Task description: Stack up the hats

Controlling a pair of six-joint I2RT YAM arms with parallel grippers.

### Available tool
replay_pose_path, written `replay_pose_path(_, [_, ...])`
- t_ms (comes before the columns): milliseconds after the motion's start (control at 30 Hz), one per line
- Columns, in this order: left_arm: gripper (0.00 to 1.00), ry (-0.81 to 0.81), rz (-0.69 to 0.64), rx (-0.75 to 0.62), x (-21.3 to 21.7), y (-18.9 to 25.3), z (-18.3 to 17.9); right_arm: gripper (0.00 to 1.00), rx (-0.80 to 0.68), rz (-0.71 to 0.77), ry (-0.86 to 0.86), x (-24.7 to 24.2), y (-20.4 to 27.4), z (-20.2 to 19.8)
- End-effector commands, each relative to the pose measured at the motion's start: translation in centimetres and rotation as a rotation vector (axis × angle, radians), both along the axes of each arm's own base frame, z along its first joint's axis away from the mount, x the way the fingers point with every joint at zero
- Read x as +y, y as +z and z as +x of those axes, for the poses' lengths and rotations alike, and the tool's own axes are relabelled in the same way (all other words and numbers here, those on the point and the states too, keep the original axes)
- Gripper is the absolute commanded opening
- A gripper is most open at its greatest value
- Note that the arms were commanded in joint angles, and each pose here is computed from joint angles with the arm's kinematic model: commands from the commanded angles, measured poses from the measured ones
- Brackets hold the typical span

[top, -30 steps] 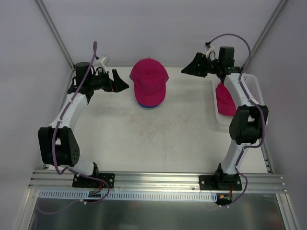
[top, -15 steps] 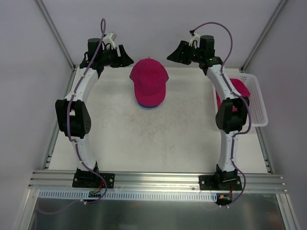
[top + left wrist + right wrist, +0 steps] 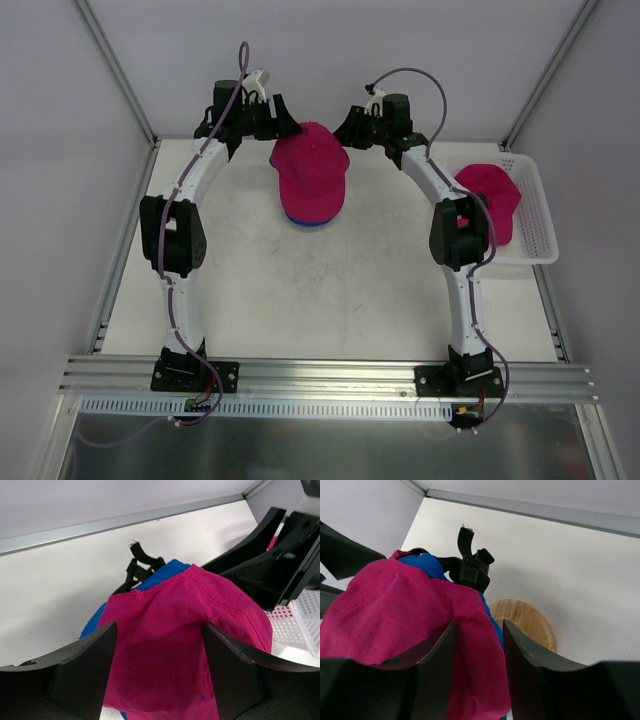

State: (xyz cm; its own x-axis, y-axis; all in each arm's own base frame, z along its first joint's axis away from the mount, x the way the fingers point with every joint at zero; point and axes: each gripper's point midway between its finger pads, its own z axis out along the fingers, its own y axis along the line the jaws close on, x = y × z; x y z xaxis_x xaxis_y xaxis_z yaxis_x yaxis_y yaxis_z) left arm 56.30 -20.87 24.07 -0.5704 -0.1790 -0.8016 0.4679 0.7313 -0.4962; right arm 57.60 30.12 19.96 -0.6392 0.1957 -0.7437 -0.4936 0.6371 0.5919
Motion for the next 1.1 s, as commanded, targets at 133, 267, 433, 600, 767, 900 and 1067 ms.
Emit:
replay_pose_path(133, [0.69,0.079,0.001,0.044,1.3,-2.7,1.9,0.42,-0.058,-0.042,0.012,1.2,-1.2,0.7])
replay_pose_path(267, [0.72,0.073,0.007,0.055,1.3,-3.6,2.0,0.43,-0.056,-0.063,0.011,1.0,-1.6,0.4])
replay_pose_path(433, [0.73,0.094,0.003,0.036,2.4,-2.6,2.2,0.66,-0.112,-0.066,-0.028,-1.5,1.6,1.0])
replay_pose_path(600, [0.75,0.108,-0.015,0.02,4.2,-1.1,1.7,0.96,-0.196,-0.068,-0.105,-5.5,7.3,0.9])
replay_pose_path(767, [0.78,0.104,-0.046,-0.051,6.1,2.9,0.8,0.99,-0.278,-0.08,-0.154,-9.4,11.7,0.4])
replay_pose_path(900, [0.84,0.078,-0.034,-0.135,6.7,6.3,-0.7,0.99,-0.329,-0.118,-0.143,-11.3,14.2,-1.1])
replay_pose_path(1067, [0.99,0.026,-0.024,-0.215,6.6,9.6,-3.2,0.99,-0.322,-0.176,-0.167,-15.4,15.2,-5.6])
